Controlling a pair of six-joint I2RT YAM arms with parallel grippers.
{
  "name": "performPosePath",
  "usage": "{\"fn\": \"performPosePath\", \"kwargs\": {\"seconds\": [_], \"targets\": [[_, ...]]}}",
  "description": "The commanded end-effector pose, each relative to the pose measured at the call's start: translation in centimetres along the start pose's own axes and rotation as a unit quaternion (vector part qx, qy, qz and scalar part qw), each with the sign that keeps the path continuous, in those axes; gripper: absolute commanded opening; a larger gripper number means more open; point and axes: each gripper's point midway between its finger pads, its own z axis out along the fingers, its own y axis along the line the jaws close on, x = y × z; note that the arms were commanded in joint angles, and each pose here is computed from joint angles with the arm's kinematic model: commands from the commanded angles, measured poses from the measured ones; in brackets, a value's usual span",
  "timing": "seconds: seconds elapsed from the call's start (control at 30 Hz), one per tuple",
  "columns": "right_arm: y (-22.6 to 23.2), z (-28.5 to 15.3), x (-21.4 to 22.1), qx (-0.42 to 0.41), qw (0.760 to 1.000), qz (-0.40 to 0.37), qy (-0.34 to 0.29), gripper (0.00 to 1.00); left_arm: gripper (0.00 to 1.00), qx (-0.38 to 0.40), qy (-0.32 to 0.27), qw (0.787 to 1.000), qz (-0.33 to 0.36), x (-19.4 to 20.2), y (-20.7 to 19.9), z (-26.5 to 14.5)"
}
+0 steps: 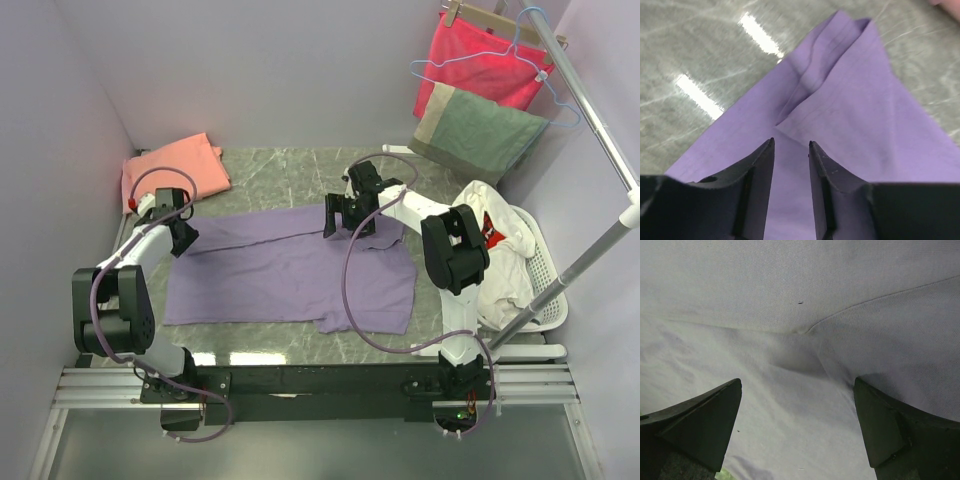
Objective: Fold and stack the t-shirts
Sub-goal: Fold the flattened tshirt in 1/3 of the way
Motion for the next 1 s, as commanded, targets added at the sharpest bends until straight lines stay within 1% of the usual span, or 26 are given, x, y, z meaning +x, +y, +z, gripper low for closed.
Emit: {"fn": "performPosePath", "kwargs": {"seconds": [0.0,0.07,0.17,0.23,0.37,0.4,0.53,0.57,0.6,0.67,0.77,0.87,0.97], "targets": [[-1.4,0.7,1.6,0.021,1.0,0.008,0.022,1.0,0.39,-0.007,-0.01,1.0,-0.009,-0.4,0.7,-0.6],[-1.5,0.5,1.6,0.024,0.999,0.009,0.021,1.0,0.4,-0.012,-0.013,1.0,-0.012,-0.5,0.9,-0.8],[-1.4,0.0,1.1,0.026,1.0,0.009,0.008,1.0,0.44,0.009,-0.029,0.999,-0.021,-1.5,0.1,-1.2],[-1.2,-0.3,0.8,0.026,1.0,0.01,-0.001,1.0,0.5,0.031,-0.04,0.998,-0.028,-2.5,-1.0,-1.5],[-0.9,-0.4,0.1,0.018,1.0,0.009,-0.007,1.0,0.51,0.047,-0.045,0.997,-0.032,-4.2,-2.9,-1.0],[-0.7,-0.4,-0.4,0.017,1.0,0.008,-0.011,1.0,0.51,0.052,-0.039,0.998,-0.025,-4.3,-3.6,-0.3],[-1.1,0.2,-0.6,0.029,1.0,0.01,-0.001,1.0,0.46,0.08,0.007,0.997,-0.009,-3.2,-6.2,1.9],[-1.2,0.4,-0.7,0.03,1.0,0.01,0.001,1.0,0.45,0.099,0.025,0.995,-0.003,-2.5,-7.1,2.2],[-1.2,0.5,-0.7,0.03,0.999,0.01,0.003,1.0,0.43,0.096,0.04,0.995,-0.001,-1.9,-7.2,3.1],[-1.5,0.4,-0.7,0.034,0.999,0.012,0.004,1.0,0.43,0.106,0.067,0.992,0.004,-0.6,-7.7,3.8],[-2.5,0.5,-0.2,0.047,0.999,0.018,0.01,1.0,0.41,0.091,0.099,0.991,0.01,1.4,-7.1,5.7],[-3.7,0.3,0.0,0.059,0.997,0.04,0.011,1.0,0.41,0.075,0.113,0.991,0.015,2.5,-6.4,7.0],[-4.8,0.5,0.1,0.067,0.996,0.064,0.013,1.0,0.42,0.059,0.108,0.992,0.015,2.3,-6.1,8.2]]}}
